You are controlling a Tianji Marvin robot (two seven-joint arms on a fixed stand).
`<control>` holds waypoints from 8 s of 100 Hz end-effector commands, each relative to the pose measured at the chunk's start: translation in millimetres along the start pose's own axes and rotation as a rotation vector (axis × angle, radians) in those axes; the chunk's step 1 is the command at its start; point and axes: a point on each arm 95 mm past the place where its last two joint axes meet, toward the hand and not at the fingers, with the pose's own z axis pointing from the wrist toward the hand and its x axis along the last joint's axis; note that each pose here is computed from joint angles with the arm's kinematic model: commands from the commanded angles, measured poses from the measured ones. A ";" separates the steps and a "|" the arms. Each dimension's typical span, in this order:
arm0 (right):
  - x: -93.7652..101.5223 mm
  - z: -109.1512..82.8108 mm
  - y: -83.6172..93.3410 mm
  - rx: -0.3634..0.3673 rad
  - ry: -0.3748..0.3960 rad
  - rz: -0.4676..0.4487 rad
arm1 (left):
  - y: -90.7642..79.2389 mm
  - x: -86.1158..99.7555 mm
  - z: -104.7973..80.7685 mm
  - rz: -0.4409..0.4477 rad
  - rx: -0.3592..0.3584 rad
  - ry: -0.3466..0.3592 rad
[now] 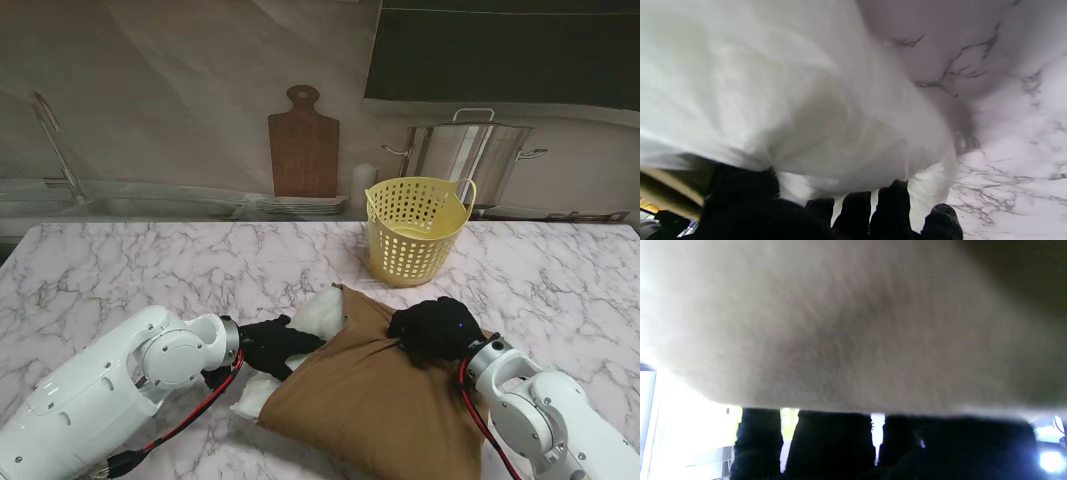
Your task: Remove the pillowcase from the pillow and put it in the laundry basket
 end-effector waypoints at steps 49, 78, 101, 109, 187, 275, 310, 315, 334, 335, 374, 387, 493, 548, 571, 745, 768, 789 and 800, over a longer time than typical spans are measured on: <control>57.9 -35.3 3.0 0.014 0.111 -0.011 | 20.9 -15.4 32.6 -0.039 -0.137 -0.081; 66.8 -37.9 -23.7 0.140 0.055 -0.058 | 19.5 -15.0 30.6 -0.007 -0.158 -0.091; 35.9 -49.5 -20.7 0.179 0.006 -0.123 | 17.5 -16.5 29.0 0.038 -0.204 -0.099; 27.5 -55.7 -18.7 0.186 -0.015 -0.158 | 17.7 -17.9 28.6 0.046 -0.223 -0.105; -9.0 -71.5 -29.2 0.193 -0.162 -0.118 | 24.2 -27.8 8.8 0.064 -0.168 -0.156; -1.6 -34.9 -20.6 0.171 -0.050 -0.078 | -11.7 33.2 -62.6 0.109 0.467 -0.008; -0.9 -29.5 -19.5 0.134 -0.024 -0.075 | 3.3 19.4 -32.9 -0.011 0.188 0.093; -0.4 -29.2 -18.7 0.132 -0.020 -0.076 | 4.3 16.0 -31.5 -0.008 0.171 0.079; 0.5 -29.2 -18.0 0.129 -0.013 -0.080 | 4.3 7.5 -38.7 -0.032 0.179 0.060; 0.5 -29.3 -18.1 0.129 -0.013 -0.080 | 4.1 7.1 -39.5 -0.035 0.181 0.060; 1.3 -28.1 -18.6 0.137 -0.014 -0.081 | 0.3 -6.1 -59.3 -0.003 0.114 -0.001; 1.7 -28.0 -18.8 0.142 -0.011 -0.081 | 0.5 -6.8 -57.4 0.015 0.123 -0.017; 8.2 -20.6 -20.0 0.112 0.012 -0.051 | 22.2 14.1 14.5 -0.142 0.133 0.083; 38.6 -42.0 3.9 -0.186 0.039 0.001 | 30.1 9.7 49.3 -0.287 -0.092 0.035; 58.7 -43.9 11.3 -0.174 0.124 -0.030 | 28.5 6.2 58.3 -0.333 -0.133 0.009; 30.0 -65.2 -14.9 0.233 -0.005 -0.108 | 40.5 -31.3 39.0 -0.321 -0.253 -0.100; 18.1 -78.2 -8.6 0.217 -0.067 -0.153 | 44.5 -36.1 32.5 -0.310 -0.262 -0.110; -4.3 -93.6 -8.9 0.220 -0.203 -0.195 | 49.5 -37.9 31.4 -0.304 -0.283 -0.110; -16.4 -97.2 -13.6 0.236 -0.263 -0.212 | 49.8 -38.2 30.3 -0.300 -0.287 -0.112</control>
